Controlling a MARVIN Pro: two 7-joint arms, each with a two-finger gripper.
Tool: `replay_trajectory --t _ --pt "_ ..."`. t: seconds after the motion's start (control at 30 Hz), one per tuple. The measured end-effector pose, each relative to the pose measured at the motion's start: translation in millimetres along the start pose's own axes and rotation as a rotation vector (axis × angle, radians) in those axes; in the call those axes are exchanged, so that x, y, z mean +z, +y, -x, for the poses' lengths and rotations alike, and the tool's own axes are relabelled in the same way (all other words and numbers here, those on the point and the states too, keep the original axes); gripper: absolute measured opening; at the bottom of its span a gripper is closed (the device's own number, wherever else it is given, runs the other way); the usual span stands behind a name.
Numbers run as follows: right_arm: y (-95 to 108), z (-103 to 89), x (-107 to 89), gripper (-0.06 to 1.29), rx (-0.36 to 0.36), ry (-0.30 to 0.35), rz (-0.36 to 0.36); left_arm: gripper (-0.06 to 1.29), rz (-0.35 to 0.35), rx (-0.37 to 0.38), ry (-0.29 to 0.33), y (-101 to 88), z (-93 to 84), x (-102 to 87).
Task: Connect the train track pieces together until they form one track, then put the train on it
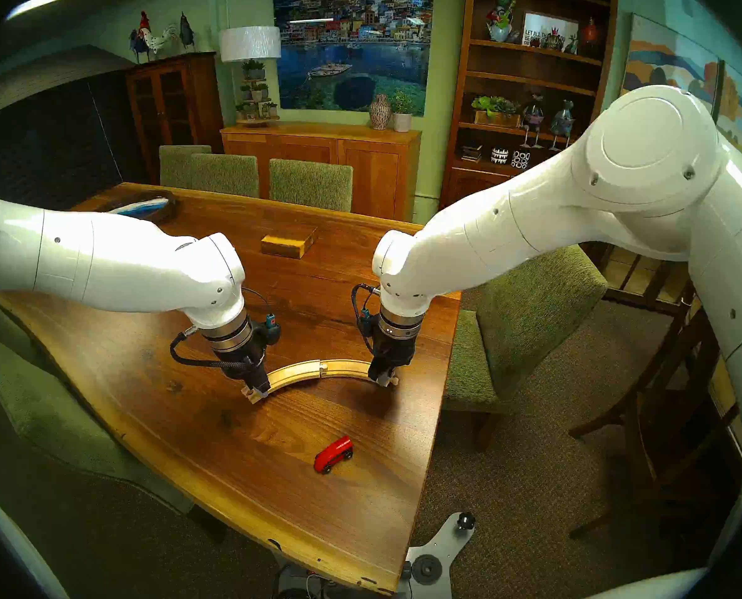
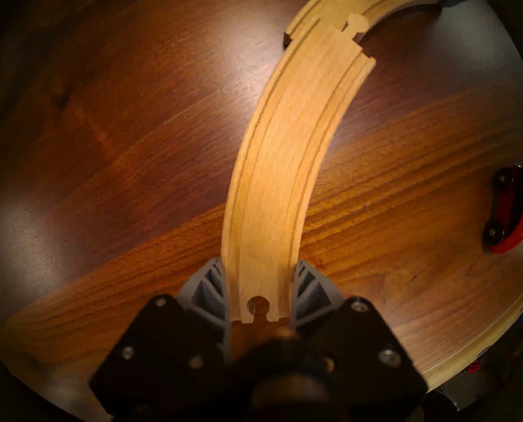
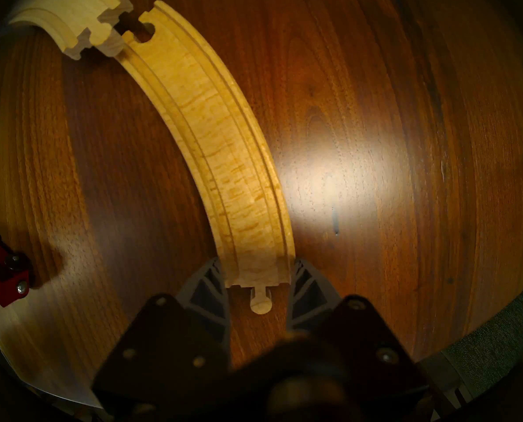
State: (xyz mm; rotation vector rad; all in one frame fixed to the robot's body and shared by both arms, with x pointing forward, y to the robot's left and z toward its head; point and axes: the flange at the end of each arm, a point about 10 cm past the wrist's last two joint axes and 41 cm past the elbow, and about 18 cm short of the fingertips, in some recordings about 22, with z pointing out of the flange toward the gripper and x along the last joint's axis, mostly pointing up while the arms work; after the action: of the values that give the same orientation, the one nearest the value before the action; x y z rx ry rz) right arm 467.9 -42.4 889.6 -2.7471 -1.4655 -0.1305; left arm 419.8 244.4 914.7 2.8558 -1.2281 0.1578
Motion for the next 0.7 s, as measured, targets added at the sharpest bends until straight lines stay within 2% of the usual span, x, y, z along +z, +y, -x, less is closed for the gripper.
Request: replay_trajectory --t 0.7 --pt "0.0 0.0 0.0 0.18 0.0 0.0 0.0 0.23 -0.038 -0.009 -0.005 -9.5 -3.9 -3.8"
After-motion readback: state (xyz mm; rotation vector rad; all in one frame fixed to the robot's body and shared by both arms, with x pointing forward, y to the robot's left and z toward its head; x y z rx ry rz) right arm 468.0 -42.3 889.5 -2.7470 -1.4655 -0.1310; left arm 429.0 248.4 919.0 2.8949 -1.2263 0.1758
